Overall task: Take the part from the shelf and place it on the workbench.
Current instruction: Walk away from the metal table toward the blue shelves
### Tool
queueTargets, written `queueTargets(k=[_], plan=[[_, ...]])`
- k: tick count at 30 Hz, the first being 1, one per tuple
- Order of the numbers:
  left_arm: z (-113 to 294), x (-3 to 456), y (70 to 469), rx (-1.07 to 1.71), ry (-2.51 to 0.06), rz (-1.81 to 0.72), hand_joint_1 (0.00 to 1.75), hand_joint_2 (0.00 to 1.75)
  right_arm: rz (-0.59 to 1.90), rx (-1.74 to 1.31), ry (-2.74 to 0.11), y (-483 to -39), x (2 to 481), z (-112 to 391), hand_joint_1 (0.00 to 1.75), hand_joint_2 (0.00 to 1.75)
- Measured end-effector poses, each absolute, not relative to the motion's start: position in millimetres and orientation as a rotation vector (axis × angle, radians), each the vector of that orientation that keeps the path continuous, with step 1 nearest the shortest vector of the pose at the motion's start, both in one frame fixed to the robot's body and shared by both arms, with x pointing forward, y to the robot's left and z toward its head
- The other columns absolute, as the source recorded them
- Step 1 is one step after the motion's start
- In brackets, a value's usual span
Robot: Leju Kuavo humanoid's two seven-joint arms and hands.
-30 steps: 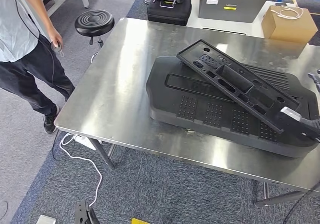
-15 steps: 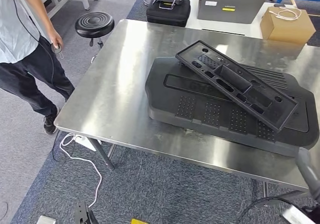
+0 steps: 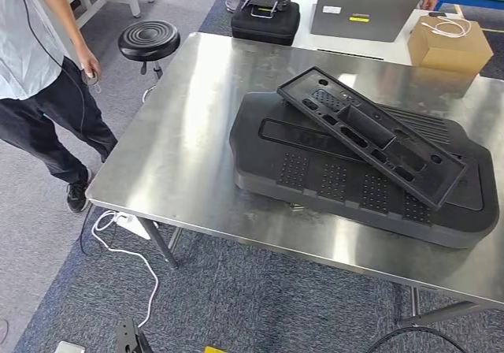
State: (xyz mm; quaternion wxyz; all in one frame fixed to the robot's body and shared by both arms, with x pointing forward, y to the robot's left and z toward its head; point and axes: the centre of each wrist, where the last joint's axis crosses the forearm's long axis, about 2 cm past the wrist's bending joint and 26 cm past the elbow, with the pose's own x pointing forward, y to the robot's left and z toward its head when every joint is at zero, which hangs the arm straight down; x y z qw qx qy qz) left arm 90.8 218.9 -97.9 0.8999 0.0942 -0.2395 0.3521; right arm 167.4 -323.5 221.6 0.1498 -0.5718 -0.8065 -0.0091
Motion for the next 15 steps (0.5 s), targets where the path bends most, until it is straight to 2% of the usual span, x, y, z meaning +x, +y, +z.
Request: queueTargets(k=[15], plan=[[-98, 90, 221, 0.209, -0.497, 0.731, 0.0, 0.0, -0.027, -1.646, -2.258, -320, 155, 215, 0.0, 1.75]])
